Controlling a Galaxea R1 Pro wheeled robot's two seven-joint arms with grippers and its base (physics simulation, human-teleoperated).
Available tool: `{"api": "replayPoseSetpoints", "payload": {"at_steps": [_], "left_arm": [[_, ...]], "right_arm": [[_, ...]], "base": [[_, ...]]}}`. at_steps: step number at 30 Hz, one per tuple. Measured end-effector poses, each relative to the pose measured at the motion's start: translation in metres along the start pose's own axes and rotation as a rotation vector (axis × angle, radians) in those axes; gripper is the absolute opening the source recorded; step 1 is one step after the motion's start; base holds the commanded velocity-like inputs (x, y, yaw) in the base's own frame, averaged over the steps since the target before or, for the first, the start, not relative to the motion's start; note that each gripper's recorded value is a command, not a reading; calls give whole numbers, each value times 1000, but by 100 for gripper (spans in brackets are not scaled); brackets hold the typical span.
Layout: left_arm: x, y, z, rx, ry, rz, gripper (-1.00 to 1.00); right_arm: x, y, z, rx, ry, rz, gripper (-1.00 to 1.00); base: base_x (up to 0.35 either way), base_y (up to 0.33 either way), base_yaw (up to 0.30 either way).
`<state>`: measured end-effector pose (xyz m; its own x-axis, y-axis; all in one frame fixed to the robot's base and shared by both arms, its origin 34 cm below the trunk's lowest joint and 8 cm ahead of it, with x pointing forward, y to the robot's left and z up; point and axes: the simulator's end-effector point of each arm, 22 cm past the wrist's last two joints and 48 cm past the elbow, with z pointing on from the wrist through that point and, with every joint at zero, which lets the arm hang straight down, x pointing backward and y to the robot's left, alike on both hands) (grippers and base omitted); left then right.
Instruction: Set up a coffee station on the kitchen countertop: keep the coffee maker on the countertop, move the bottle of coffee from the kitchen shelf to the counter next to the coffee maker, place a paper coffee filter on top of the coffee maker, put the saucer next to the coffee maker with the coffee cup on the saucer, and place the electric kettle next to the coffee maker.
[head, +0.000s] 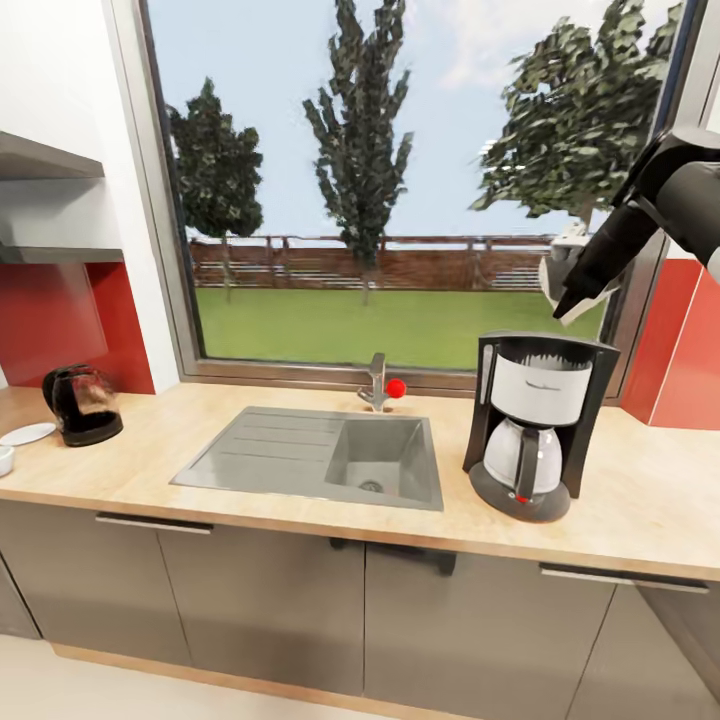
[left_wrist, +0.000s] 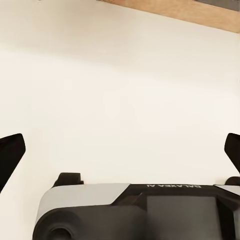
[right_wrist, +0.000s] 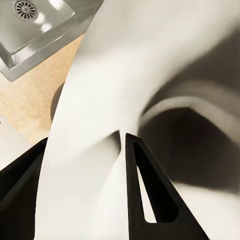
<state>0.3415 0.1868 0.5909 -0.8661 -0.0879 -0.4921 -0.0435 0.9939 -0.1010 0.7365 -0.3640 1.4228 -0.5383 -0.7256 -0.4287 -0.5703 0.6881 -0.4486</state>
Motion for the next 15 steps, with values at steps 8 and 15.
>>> {"api": "replayPoseSetpoints", "payload": {"at_steps": [8, 15], "left_arm": [[0, 0, 0, 0, 0, 0, 100], [0, 0, 0, 0, 1, 0, 100]], "right_arm": [[34, 1, 24, -76, 52, -6, -100], [36, 9, 34, -126, 30, -37, -100]], "base": [[5, 0, 0], [0, 0, 0]]}}
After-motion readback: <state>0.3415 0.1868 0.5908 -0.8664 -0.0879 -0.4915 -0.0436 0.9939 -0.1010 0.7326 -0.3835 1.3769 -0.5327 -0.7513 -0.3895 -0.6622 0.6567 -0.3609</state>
